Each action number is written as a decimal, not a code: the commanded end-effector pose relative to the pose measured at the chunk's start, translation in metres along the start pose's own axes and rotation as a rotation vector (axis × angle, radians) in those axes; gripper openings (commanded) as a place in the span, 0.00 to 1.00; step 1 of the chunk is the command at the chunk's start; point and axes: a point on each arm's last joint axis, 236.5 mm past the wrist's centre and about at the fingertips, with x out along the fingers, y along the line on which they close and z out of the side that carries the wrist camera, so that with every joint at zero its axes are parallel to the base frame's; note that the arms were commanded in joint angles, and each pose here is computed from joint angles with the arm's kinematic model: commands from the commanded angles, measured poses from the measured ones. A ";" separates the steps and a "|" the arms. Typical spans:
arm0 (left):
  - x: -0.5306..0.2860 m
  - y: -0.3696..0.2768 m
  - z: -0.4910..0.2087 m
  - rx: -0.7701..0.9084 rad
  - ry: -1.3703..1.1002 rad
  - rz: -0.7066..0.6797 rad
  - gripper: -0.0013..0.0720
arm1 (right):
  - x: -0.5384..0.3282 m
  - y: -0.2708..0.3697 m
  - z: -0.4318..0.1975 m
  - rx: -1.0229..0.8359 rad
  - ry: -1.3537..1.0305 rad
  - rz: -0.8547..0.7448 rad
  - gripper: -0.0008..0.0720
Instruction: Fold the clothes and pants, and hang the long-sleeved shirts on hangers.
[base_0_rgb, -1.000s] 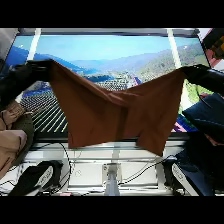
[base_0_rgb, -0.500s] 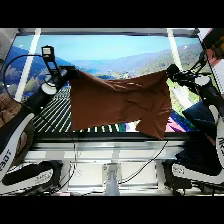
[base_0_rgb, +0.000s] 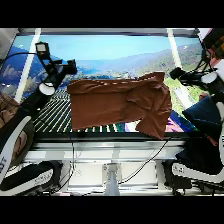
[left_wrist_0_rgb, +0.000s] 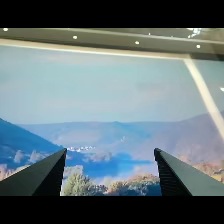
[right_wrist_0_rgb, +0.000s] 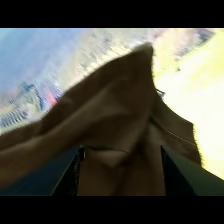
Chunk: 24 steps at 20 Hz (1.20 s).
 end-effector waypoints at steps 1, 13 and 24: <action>-0.030 0.007 0.034 -0.014 -0.029 -0.037 0.87 | -0.039 -0.069 -0.041 0.001 0.248 -0.099 0.67; -0.053 0.023 0.064 0.010 -0.086 -0.014 0.87 | -0.023 -0.075 -0.176 0.189 0.622 0.141 0.68; -0.053 0.023 0.064 0.015 -0.086 -0.014 0.87 | 0.024 -0.046 -0.190 0.184 0.633 0.158 0.70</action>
